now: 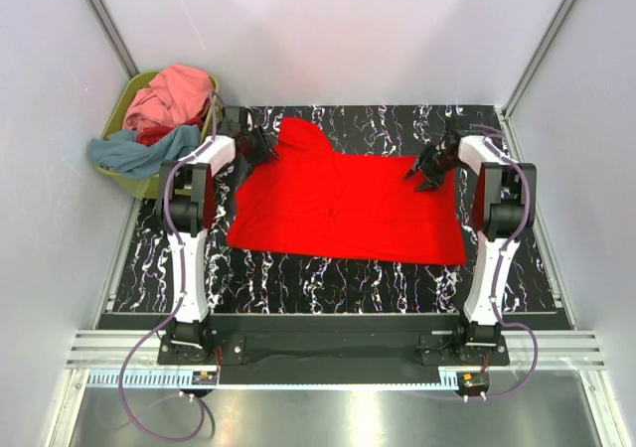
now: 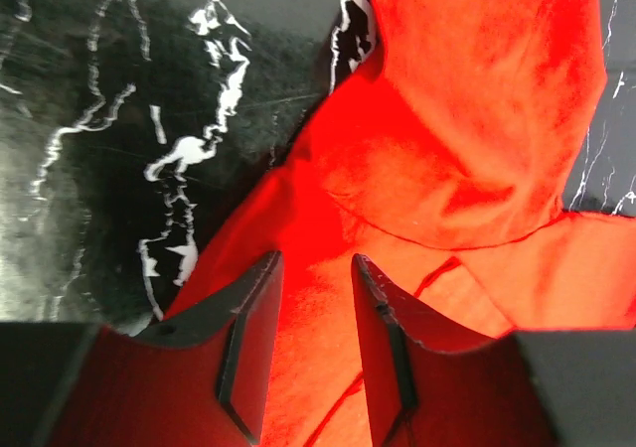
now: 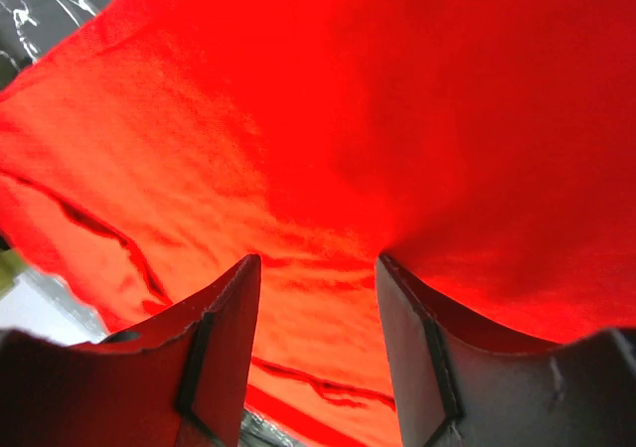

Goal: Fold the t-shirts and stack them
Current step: Fold the tshirt

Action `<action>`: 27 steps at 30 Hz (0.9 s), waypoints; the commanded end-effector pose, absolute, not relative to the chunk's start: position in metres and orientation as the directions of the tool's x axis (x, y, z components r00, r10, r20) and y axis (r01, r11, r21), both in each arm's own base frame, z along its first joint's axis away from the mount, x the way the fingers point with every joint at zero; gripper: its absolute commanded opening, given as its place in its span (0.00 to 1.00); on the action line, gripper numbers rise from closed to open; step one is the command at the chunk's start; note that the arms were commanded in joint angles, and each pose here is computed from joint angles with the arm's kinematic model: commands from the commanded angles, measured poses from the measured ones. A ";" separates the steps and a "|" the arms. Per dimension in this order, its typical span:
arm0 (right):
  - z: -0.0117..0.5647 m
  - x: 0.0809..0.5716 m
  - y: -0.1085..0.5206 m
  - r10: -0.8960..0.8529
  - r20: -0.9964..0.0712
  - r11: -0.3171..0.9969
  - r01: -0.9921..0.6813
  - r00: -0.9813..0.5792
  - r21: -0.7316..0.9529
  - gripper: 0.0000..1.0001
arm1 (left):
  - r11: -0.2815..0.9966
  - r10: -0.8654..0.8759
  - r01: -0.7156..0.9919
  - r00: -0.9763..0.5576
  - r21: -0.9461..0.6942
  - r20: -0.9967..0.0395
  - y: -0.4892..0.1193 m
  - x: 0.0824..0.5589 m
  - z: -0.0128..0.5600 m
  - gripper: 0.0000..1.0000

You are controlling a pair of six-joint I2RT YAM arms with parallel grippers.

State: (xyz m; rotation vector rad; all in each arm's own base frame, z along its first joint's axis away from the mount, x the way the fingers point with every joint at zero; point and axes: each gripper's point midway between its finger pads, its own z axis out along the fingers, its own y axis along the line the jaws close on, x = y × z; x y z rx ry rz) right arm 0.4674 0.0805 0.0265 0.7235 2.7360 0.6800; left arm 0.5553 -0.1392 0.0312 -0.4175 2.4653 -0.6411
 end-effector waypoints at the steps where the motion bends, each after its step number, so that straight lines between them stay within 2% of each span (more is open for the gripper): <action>1: 0.033 0.463 0.055 0.512 -0.157 0.799 0.401 -0.845 0.448 0.58 | 0.849 -0.391 -0.123 -0.801 -0.513 -0.454 -0.138 0.558 0.041 0.41; 6: 0.032 0.462 0.036 0.543 -0.158 0.786 0.433 -0.825 0.441 0.59 | 0.868 -0.357 -0.095 -0.802 -0.487 -0.480 -0.134 0.554 0.052 0.41; 13: 0.074 0.488 0.031 0.555 -0.243 0.781 0.398 -0.796 0.482 0.64 | 0.886 -0.330 -0.015 -0.722 -0.464 -0.608 -0.129 0.566 0.121 0.50; 16: 0.084 0.498 0.023 0.566 -0.273 0.783 0.404 -0.778 0.473 0.66 | 0.888 -0.321 0.019 -0.687 -0.459 -0.651 -0.128 0.579 0.140 0.55; 23: 0.090 0.517 0.011 0.567 -0.324 0.796 0.404 -0.757 0.451 0.70 | 0.837 -0.416 0.089 -0.539 -0.540 -0.733 -0.138 0.629 0.163 0.59; 26: 0.094 0.522 0.007 0.565 -0.339 0.798 0.395 -0.752 0.454 0.70 | 0.806 -0.483 0.072 -0.492 -0.587 -0.724 -0.136 0.651 0.163 0.60; 27: 0.098 0.525 0.004 0.567 -0.348 0.798 0.391 -0.747 0.459 0.70 | 0.796 -0.501 0.047 -0.507 -0.603 -0.701 -0.136 0.657 0.145 0.60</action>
